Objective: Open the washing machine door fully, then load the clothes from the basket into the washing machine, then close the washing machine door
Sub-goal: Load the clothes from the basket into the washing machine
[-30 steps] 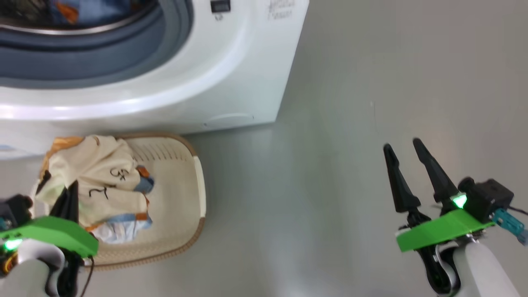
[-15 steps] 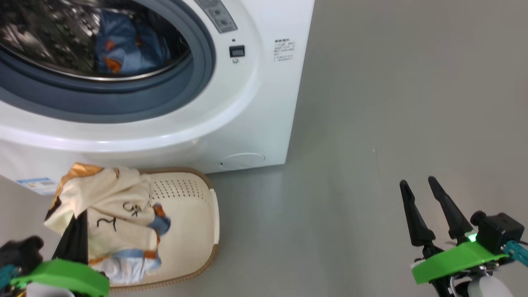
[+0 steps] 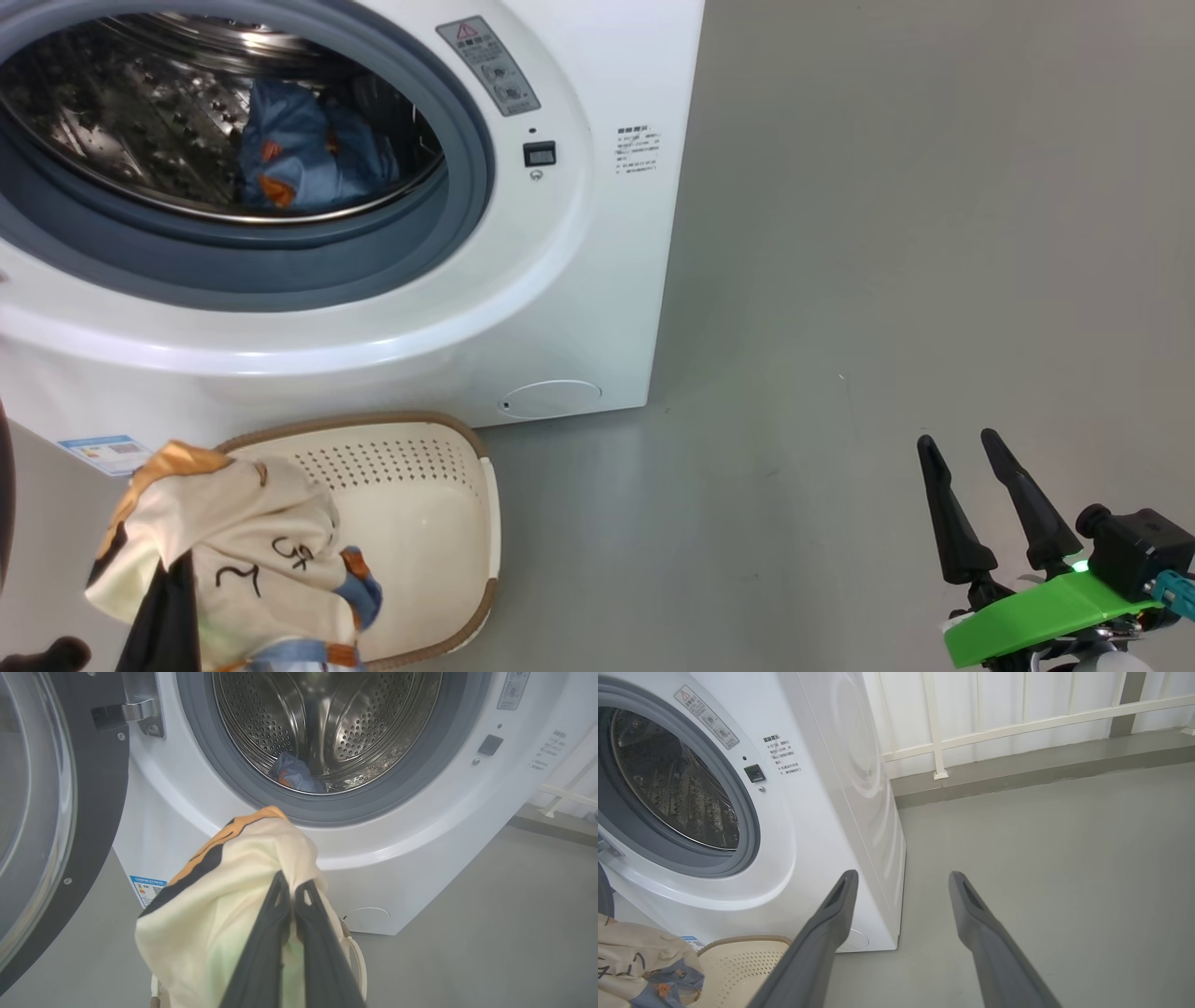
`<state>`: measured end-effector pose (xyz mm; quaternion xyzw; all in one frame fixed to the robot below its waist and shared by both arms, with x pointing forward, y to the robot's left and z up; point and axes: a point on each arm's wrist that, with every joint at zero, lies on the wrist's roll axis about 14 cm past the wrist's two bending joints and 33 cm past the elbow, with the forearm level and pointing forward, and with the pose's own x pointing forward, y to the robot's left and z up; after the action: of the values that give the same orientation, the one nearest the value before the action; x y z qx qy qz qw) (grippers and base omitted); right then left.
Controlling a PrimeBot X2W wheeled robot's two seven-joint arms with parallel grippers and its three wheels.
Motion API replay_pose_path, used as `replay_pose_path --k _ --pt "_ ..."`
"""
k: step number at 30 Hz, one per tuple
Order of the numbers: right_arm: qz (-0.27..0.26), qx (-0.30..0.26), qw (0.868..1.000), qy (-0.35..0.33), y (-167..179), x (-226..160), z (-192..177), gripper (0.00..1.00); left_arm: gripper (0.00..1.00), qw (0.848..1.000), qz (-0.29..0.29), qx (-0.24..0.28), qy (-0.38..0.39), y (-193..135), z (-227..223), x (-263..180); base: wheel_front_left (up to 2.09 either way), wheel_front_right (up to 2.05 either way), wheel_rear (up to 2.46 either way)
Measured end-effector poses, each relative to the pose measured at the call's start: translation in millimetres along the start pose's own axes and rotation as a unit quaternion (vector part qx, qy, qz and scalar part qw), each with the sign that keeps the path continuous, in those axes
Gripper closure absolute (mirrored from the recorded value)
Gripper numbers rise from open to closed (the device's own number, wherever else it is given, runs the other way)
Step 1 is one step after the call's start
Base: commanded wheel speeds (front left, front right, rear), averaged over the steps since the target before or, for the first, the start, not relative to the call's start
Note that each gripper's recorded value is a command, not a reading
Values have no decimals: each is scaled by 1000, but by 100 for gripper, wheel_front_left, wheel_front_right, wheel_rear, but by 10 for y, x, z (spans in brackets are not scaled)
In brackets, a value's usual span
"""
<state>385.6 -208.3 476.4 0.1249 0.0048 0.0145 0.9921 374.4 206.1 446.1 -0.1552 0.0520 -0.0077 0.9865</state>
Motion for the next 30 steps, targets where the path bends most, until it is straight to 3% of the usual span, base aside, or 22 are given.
replay_pose_path --k 16,30 --pt "-11 5 1000 14 -45 -10 -107 0 100 1000 -10 -4 -8 -69 29 153 0 0 0" --pt "-24 18 999 21 -53 120 -216 0 100 986 -89 13 -141 -454 923 1049 0 0 0"
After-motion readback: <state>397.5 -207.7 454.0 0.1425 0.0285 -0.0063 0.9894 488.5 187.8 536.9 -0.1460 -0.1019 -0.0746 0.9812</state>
